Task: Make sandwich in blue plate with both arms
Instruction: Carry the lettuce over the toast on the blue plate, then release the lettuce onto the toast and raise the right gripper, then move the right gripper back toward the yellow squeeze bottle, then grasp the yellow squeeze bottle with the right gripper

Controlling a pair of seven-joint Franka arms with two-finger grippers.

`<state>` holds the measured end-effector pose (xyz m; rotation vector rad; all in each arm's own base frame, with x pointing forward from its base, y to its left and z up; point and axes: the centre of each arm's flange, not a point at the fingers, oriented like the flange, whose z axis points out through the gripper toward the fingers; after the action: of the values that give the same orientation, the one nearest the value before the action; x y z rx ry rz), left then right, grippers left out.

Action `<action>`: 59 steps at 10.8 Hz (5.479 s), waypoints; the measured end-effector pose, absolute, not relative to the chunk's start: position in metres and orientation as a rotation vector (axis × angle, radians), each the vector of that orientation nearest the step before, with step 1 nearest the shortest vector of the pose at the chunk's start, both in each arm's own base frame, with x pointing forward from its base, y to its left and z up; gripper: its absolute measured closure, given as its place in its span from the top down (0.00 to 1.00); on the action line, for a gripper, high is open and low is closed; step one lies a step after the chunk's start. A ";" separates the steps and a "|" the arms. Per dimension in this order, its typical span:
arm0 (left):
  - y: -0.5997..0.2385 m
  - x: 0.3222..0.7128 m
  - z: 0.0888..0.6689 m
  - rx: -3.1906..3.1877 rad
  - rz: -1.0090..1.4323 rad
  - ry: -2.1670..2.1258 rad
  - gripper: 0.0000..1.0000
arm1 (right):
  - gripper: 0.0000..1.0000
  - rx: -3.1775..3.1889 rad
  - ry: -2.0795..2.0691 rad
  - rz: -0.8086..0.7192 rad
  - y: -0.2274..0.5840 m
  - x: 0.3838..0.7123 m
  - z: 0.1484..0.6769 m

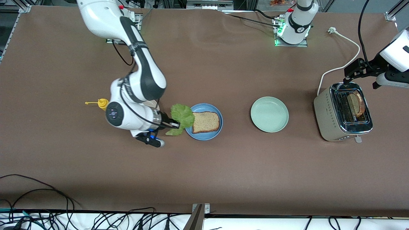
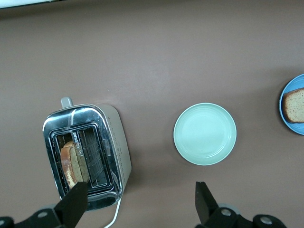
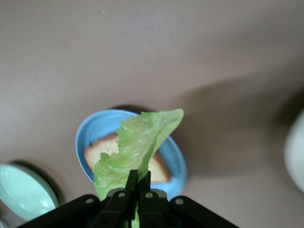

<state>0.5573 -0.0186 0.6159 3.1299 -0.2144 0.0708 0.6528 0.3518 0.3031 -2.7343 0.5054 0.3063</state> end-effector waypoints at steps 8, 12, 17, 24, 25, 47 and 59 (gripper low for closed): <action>-0.020 0.557 0.616 3.130 0.071 -0.219 1.00 | 0.18 -2.685 0.765 0.276 0.446 0.607 0.230; -0.021 0.557 0.616 3.129 0.070 -0.220 1.00 | 0.70 -2.812 0.677 0.136 0.446 0.609 0.235; -0.022 0.557 0.616 3.129 0.070 -0.224 1.00 | 1.00 -3.048 0.549 0.013 0.400 0.627 0.306; -0.023 0.557 0.616 3.129 0.070 -0.227 1.00 | 1.00 -3.299 -0.053 0.197 0.248 0.649 0.419; -0.023 0.557 0.616 3.129 0.070 -0.227 1.00 | 1.00 -3.294 -0.106 0.236 0.233 0.647 0.431; 0.025 0.565 0.584 3.155 0.039 -0.106 1.00 | 1.00 -2.190 -1.268 -0.478 -0.181 0.519 0.224; 0.023 0.566 0.584 3.155 0.043 -0.111 1.00 | 1.00 -1.818 -1.190 -0.884 -0.105 0.517 0.123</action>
<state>0.5656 0.0230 0.5838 3.1546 -0.1107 0.0435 0.5166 -0.1051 0.1234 -1.8184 -1.1904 -0.8835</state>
